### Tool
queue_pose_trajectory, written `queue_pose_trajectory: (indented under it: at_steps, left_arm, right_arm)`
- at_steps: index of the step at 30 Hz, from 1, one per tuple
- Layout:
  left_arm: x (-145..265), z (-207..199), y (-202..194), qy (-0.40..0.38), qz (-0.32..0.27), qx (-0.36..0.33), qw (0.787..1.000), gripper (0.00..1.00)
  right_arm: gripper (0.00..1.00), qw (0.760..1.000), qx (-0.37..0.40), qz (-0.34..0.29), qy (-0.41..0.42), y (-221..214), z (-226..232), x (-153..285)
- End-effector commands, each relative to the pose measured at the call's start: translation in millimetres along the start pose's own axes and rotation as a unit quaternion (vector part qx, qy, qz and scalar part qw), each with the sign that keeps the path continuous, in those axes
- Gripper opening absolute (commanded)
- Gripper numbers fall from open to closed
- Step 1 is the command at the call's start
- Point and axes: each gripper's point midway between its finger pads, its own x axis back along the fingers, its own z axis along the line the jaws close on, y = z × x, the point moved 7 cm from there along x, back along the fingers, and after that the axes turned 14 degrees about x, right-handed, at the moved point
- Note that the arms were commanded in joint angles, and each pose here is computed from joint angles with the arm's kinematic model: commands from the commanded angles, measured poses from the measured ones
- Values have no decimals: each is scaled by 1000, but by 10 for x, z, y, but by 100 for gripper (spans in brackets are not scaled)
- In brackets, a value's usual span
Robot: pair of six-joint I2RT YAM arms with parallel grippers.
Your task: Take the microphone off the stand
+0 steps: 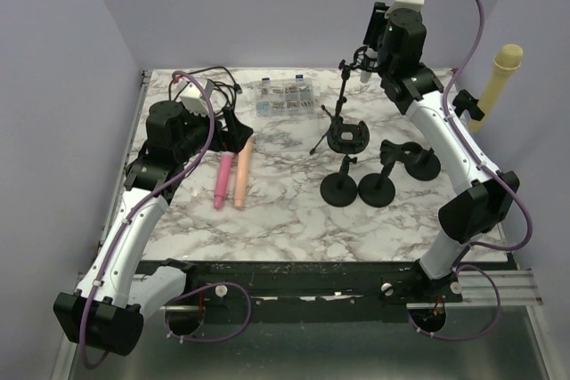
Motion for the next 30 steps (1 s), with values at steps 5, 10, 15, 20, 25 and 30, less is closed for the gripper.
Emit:
queue_pose_trajectory:
  at_steps: [5,10,15,20,25,30]
  left_arm:
    - [32,-80,70,-10,-8,2,1000,99]
    - [21,-70,62,-8,-6,3,1000,98]
    - [-2,-60,61,0,0,18,1000,99]
    - [-13,-53,70,9,10,33,999,99]
    - [50,-41,109,7,-1,47,999,99]
    - [75,-63,96,-46,-1,62,997,98]
  right_arm:
    - [10,999,-20,-50,-5,361,-178,164]
    - [1,997,-26,-65,-15,536,-252,199]
    - [1,993,-47,-105,-23,915,-395,311]
    - [1,986,-76,-145,-20,1303,-579,535]
    - [1,976,-123,-176,31,1466,-671,885]
    - [1,965,-144,-183,122,1394,-598,1200]
